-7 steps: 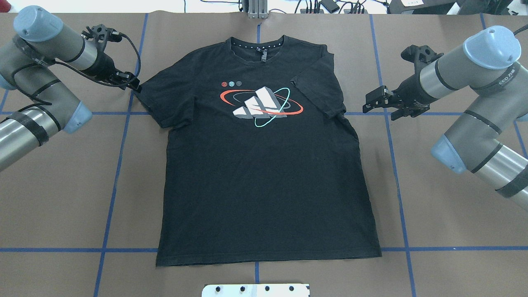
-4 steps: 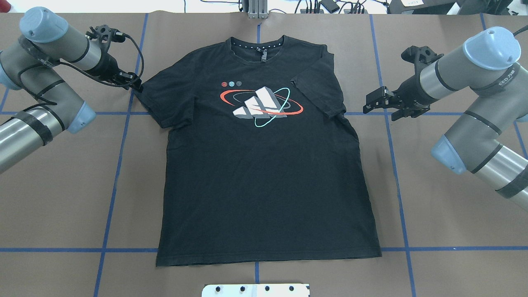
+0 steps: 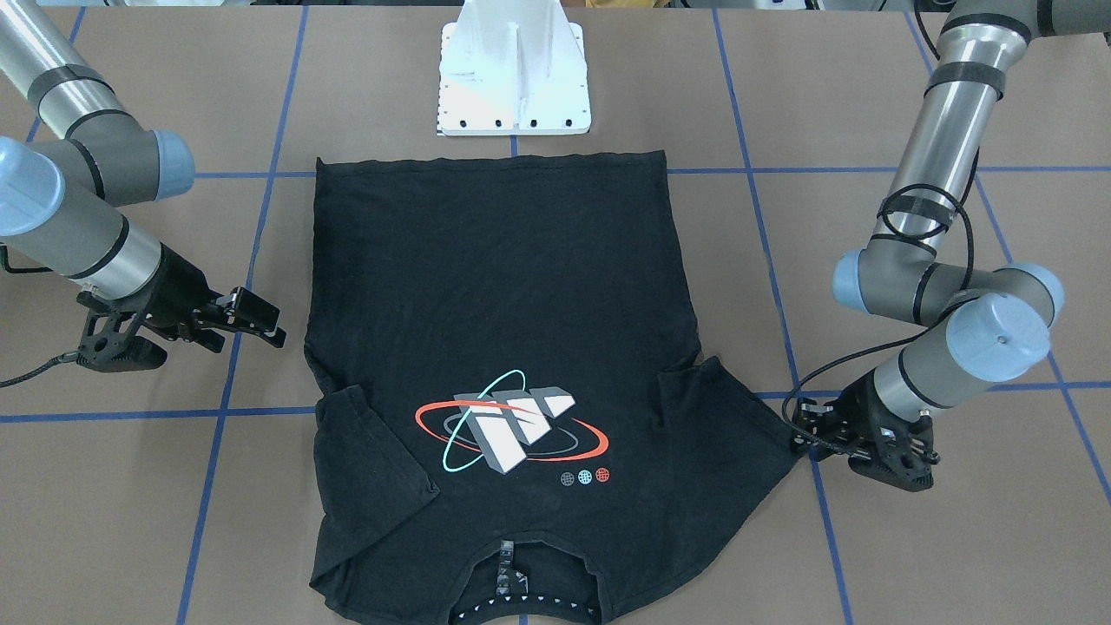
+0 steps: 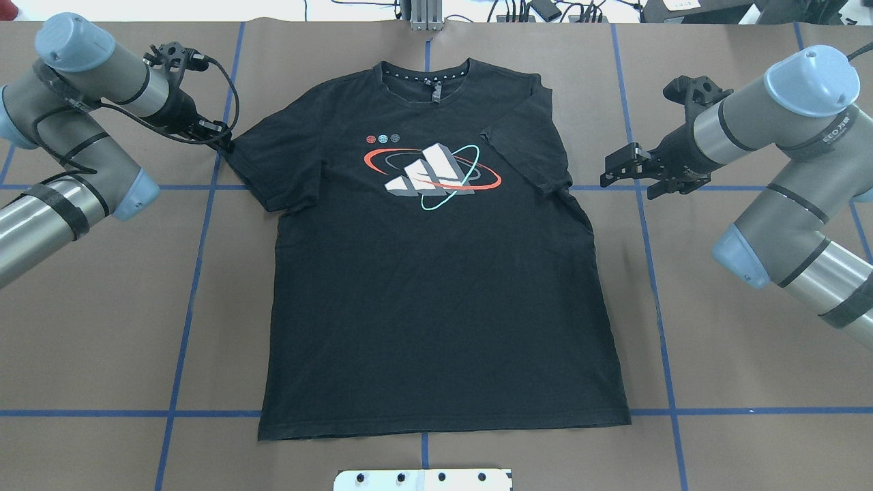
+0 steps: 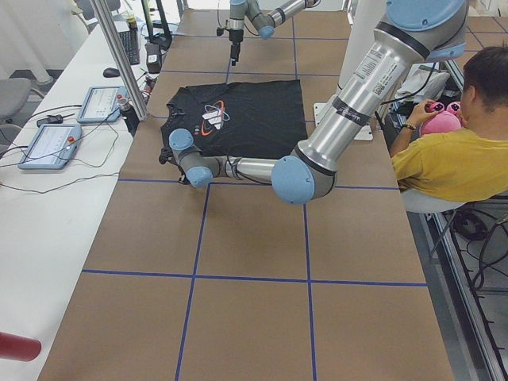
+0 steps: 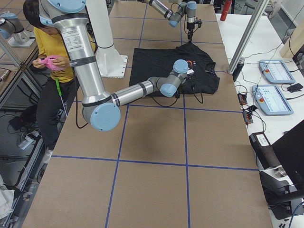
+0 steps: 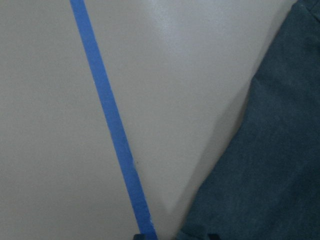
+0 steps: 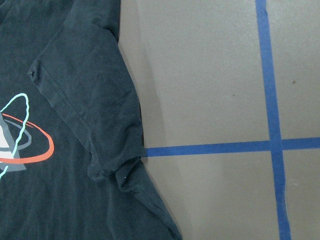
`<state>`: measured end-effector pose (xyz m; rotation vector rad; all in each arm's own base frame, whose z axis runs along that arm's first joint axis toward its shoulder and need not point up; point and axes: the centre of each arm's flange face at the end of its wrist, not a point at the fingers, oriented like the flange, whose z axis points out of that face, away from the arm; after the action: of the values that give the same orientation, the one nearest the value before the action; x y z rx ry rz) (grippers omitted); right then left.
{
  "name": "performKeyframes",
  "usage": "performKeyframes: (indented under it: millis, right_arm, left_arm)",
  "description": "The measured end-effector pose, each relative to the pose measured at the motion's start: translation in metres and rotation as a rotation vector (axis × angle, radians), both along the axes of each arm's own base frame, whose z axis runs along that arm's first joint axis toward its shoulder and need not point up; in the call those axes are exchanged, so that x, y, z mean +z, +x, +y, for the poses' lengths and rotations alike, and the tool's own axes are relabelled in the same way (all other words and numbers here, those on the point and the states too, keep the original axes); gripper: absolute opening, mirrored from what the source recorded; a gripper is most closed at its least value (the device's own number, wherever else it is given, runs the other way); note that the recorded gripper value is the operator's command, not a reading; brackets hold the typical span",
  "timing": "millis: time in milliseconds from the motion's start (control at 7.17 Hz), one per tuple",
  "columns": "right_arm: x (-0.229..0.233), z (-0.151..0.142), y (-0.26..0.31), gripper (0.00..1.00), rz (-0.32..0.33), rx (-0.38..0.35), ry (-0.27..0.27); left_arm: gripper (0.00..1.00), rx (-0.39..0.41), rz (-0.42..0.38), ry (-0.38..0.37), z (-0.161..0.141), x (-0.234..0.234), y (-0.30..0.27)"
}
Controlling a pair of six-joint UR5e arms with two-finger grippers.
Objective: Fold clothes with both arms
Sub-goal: 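Grasp the other sleeve with the left gripper and fold it inward over the shirt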
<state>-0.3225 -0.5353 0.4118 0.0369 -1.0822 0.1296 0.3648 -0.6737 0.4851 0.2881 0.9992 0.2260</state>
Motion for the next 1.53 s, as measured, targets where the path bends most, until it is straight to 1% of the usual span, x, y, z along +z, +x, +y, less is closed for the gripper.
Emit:
performKeyframes:
  millis: [279,418,558,697,836,976,1254,1394,1533]
  right_arm:
    - [-0.001,0.0,0.0,1.0,-0.001,0.0,0.001]
    - [-0.001,0.0,0.0,1.0,-0.002,0.001,0.003]
    - [-0.002,0.0,0.001,1.0,-0.002,0.001,0.003]
    - [-0.002,0.0,0.001,1.0,-0.003,0.001,0.003]
    - [-0.001,0.0,0.001,1.0,-0.003,0.001,0.003]
    - [0.0,0.0,0.002,1.0,-0.002,0.002,0.001]
    - [0.001,0.0,0.002,1.0,-0.001,0.002,-0.001]
    - [0.002,0.0,0.002,1.0,0.0,0.002,-0.002]
    - [0.002,0.0,0.002,1.0,0.0,0.001,-0.002]
  left_arm:
    - [0.0,0.001,0.012,0.007,0.0,-0.008,-0.002]
    - [0.0,0.009,0.042,0.011,0.002,-0.023,-0.009]
    - [0.0,0.017,0.097,-0.009,0.008,-0.049,-0.016]
    - [0.0,0.006,0.157,-0.065,0.016,-0.079,-0.017]
    - [0.0,-0.013,0.199,-0.129,0.022,-0.107,-0.007]
    - [0.0,-0.028,0.217,-0.163,0.022,-0.13,0.009]
    - [0.0,-0.096,0.21,-0.185,0.002,-0.167,0.052]
    - [0.0,-0.123,0.203,-0.188,-0.005,-0.176,0.067]
    - [0.0,-0.134,0.202,-0.186,-0.007,-0.178,0.075]
